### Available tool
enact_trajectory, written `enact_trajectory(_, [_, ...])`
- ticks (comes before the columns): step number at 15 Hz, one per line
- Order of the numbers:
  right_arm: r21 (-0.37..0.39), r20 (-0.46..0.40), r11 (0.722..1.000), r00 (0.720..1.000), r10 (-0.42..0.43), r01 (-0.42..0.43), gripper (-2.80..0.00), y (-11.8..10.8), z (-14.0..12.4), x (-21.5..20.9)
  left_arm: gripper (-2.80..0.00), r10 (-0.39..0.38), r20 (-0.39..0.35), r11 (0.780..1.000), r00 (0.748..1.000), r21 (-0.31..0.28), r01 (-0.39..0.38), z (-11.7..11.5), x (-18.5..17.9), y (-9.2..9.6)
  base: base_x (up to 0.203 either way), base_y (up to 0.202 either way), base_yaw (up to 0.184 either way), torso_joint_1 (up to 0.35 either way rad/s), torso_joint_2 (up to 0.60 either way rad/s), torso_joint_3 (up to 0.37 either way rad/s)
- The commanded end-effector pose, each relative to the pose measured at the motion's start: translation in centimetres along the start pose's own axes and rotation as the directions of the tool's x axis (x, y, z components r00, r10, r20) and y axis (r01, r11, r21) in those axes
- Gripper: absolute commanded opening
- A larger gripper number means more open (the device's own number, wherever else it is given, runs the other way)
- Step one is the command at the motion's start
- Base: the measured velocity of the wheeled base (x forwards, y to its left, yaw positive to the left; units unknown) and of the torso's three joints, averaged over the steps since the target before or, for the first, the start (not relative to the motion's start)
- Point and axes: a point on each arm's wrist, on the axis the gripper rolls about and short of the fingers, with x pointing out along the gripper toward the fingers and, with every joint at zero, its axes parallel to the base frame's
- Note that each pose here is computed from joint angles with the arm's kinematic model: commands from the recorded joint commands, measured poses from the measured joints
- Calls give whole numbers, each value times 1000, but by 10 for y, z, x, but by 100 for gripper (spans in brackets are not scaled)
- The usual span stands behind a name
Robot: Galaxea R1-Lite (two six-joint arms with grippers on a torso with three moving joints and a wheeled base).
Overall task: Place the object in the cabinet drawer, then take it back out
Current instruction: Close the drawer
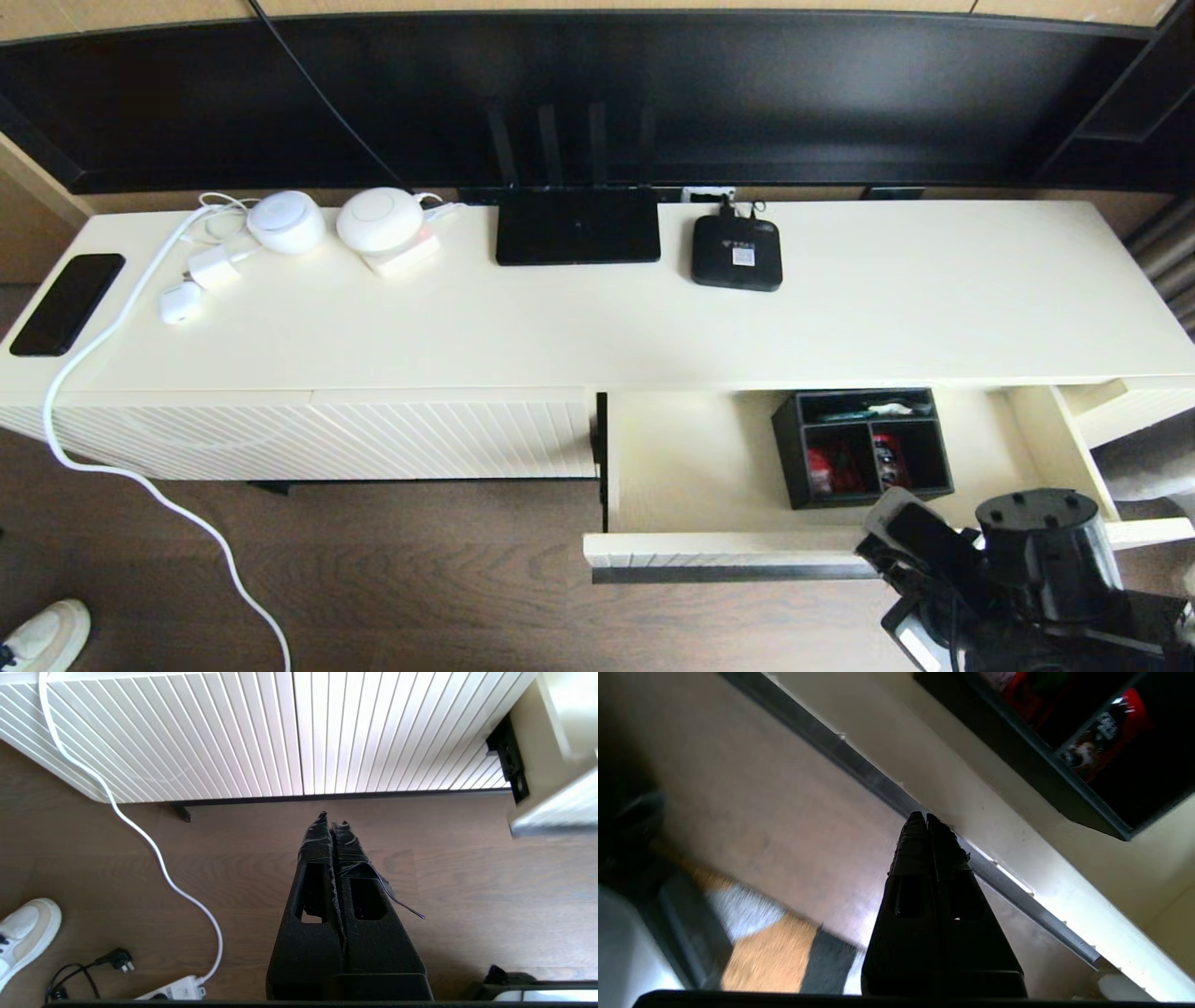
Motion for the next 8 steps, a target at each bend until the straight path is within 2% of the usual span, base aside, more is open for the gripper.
enact_trajectory(1, [5, 5, 1000, 1000, -16, 16, -280, -1, 0, 7, -280, 0, 1, 1000, 1000, 0, 0, 0, 0, 0, 0, 0, 0, 0, 0, 0])
enact_trajectory(8, [-10, 93, 994, 990, -110, 112, -280, -14, 8, 26, -280, 0, -1, 1000, 1000, 0, 0, 0, 0, 0, 0, 0, 0, 0, 0, 0])
